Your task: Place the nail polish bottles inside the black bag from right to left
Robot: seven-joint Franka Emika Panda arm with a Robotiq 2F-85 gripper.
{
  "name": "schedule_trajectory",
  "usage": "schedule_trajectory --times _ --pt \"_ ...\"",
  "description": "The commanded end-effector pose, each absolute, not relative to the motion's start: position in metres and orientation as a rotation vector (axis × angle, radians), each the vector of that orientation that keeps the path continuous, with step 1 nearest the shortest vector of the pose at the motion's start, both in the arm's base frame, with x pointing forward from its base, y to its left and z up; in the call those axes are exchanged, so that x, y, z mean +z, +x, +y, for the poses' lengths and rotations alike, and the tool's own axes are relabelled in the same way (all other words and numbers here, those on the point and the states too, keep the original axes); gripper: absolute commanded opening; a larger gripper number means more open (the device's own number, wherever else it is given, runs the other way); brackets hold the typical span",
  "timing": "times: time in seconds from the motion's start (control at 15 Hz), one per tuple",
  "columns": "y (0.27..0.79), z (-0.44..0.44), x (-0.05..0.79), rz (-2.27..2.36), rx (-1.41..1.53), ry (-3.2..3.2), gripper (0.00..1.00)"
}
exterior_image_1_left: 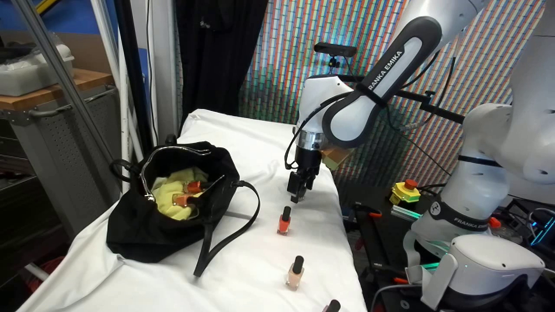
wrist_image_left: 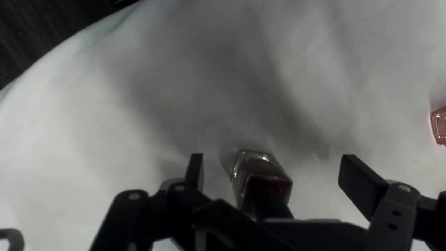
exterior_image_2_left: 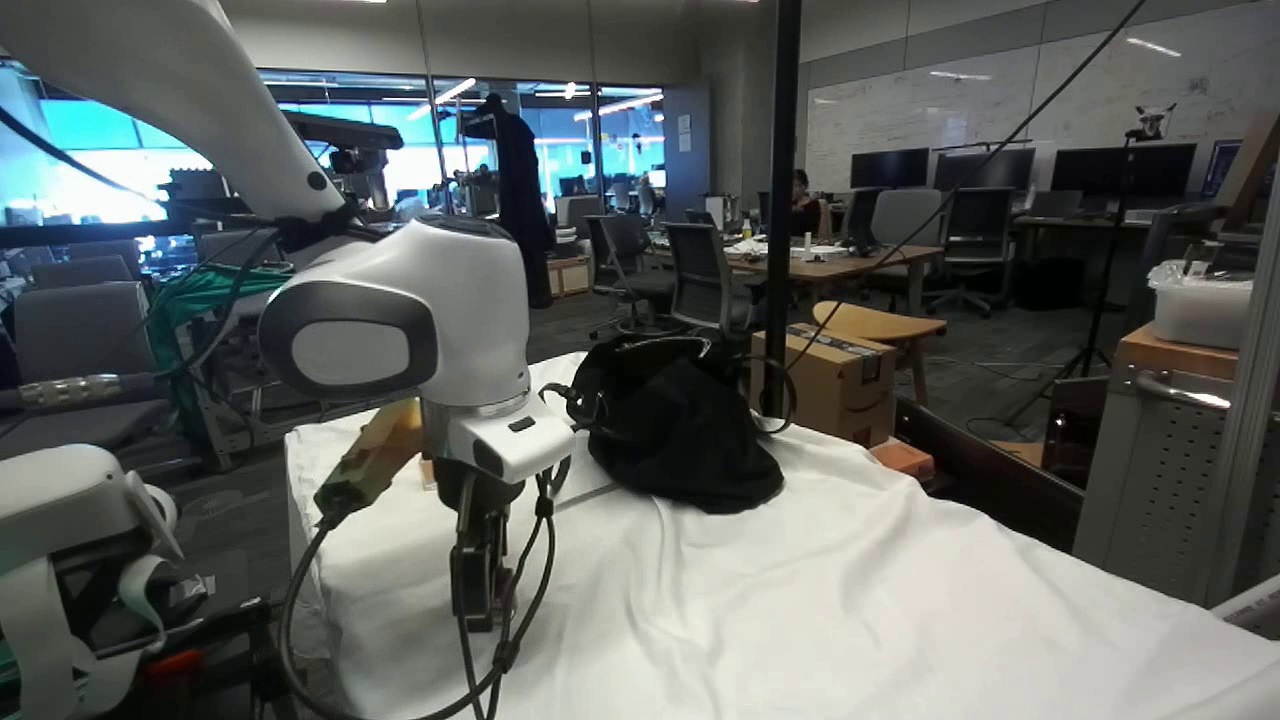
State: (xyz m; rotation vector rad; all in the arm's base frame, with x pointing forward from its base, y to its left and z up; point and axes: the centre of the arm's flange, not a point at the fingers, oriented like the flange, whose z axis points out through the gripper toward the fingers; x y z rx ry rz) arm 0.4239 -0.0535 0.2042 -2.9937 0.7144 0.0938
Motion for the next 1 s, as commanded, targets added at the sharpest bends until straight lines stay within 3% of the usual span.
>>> schedule_trajectory --times 0.0,0.93 --pt "0.438 -0.057 0.194 0.75 0.085 -2.988 1.0" --pt "0.426 -0.053 0.199 0.71 0.17 -2.982 1.0"
